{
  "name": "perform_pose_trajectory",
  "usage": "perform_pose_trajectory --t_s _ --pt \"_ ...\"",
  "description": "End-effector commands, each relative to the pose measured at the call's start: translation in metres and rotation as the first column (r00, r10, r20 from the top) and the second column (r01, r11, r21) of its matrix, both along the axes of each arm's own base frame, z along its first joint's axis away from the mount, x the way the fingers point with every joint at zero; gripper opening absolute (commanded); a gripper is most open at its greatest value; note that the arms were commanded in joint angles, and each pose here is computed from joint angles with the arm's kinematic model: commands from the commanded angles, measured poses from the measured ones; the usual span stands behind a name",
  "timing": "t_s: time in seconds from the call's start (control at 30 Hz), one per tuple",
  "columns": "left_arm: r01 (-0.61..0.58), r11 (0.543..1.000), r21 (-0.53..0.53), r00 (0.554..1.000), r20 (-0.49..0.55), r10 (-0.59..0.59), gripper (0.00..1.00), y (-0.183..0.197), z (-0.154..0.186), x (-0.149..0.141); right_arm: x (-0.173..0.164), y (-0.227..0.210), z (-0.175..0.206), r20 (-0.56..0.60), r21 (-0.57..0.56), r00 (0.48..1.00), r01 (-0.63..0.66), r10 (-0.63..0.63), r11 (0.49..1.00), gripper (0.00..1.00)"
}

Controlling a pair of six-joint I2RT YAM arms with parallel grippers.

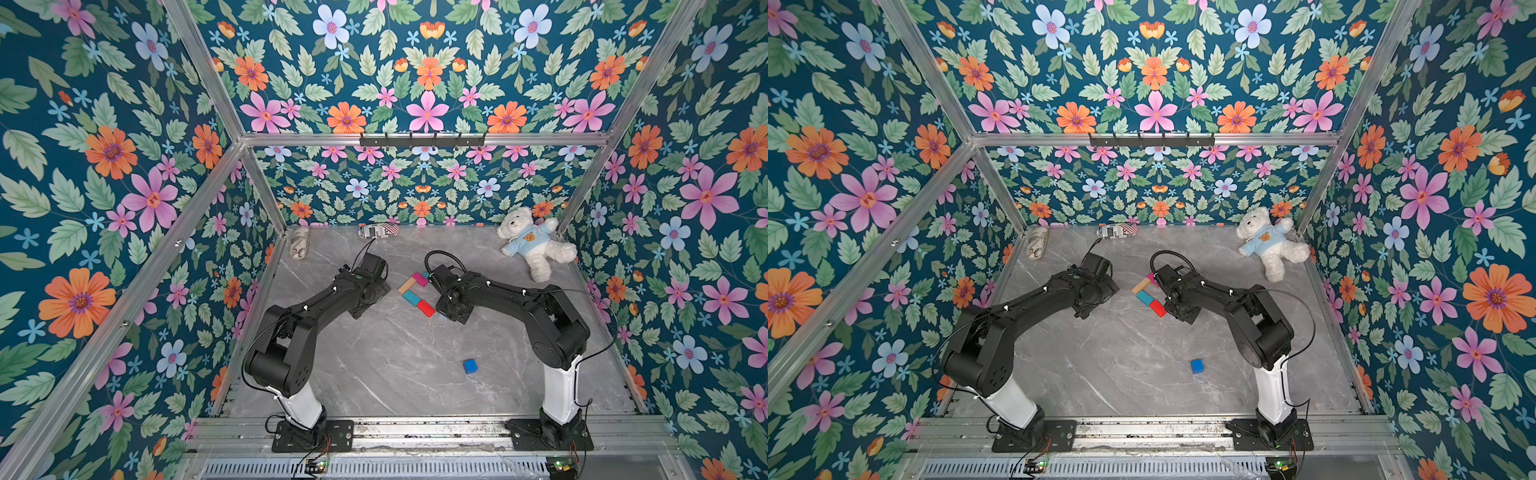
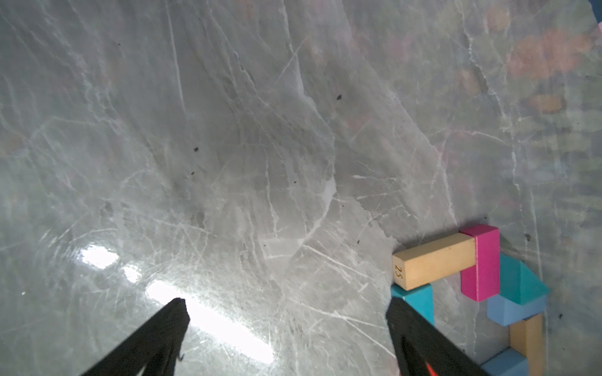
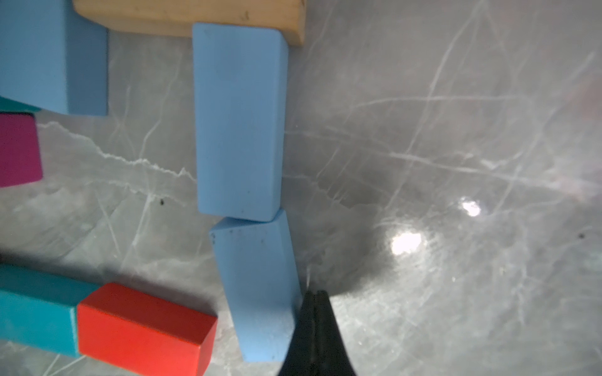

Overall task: Assemble a heart with building blocks
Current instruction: Adjust the building block at the center of the board.

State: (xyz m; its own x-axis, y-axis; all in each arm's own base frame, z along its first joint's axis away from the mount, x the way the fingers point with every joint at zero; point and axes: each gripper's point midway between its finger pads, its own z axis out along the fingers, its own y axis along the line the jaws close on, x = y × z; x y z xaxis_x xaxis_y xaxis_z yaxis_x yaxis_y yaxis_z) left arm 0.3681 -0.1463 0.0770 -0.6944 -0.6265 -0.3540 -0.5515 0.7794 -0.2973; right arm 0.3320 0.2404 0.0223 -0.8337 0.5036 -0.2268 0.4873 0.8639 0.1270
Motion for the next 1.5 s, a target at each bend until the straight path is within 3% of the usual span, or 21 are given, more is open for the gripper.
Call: perform_pose_trajectory --t_s 0.0,1.47 --pt "-0.002 1.000 0.018 1.000 -0.001 0.002 0.99 0.0035 0.0005 0.0003 0.0016 0.0018 0.0004 0.003 0.004 1.000 0.007 -0.007 1.000 0.00" --pt "-0.002 1.000 0.018 1.000 -0.004 0.002 0.99 0.0056 0.0001 -0.0010 0.0056 0.0047 0.0037 0.011 0.020 1.000 0.027 -0.027 0.999 0.00"
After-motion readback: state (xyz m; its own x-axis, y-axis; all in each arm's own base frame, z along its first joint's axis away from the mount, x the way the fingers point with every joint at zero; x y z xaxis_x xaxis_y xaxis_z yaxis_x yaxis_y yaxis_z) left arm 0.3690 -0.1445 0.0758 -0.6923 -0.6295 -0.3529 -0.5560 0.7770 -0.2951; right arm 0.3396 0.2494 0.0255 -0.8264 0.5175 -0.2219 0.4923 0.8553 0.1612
